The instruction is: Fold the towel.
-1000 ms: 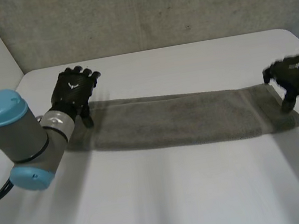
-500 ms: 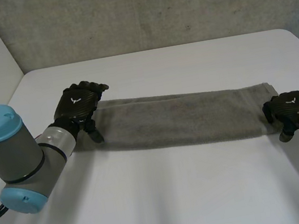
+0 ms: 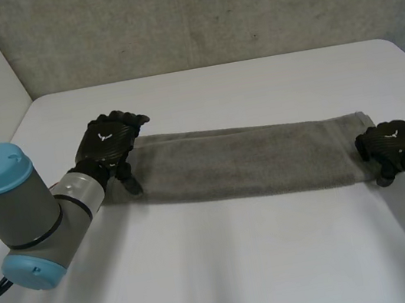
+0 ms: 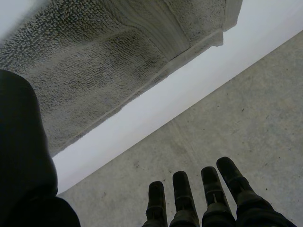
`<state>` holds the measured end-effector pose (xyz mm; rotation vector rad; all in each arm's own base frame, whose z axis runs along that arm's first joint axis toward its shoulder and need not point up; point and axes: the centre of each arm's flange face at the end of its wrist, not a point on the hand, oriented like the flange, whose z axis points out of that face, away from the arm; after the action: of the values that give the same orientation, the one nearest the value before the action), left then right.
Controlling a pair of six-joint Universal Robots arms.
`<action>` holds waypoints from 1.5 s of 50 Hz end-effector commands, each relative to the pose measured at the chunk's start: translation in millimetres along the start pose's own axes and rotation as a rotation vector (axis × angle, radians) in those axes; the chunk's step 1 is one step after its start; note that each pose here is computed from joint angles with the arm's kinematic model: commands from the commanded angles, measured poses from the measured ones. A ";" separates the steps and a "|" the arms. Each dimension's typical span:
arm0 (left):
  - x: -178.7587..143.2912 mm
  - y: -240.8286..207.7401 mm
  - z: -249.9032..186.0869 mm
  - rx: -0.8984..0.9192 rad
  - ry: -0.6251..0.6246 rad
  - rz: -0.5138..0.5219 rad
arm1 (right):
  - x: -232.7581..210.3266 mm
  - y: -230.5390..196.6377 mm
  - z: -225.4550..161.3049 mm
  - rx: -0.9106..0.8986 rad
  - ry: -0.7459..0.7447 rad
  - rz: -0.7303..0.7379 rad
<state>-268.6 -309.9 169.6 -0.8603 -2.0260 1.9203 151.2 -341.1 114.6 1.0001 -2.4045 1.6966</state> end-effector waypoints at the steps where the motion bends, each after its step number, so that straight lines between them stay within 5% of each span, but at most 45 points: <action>1: 0.4 0.3 0.1 0.000 0.001 0.000 | -2.2 7.1 7.2 -0.003 -0.001 -0.027; 29: 2.2 2.4 -2.1 -0.008 0.005 -0.002 | 45.9 1.7 5.8 0.007 0.180 -0.038; 63: 2.3 2.8 -2.3 -0.010 0.005 -0.002 | 37.8 7.4 9.3 0.026 0.102 -0.024; 75: 2.7 3.7 -3.0 -0.014 0.006 -0.003 | 62.9 3.4 8.5 -0.022 0.193 -0.024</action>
<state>-268.5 -306.8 166.3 -0.8642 -2.0352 1.9054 117.7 -369.5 122.0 0.8980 -2.2876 1.7253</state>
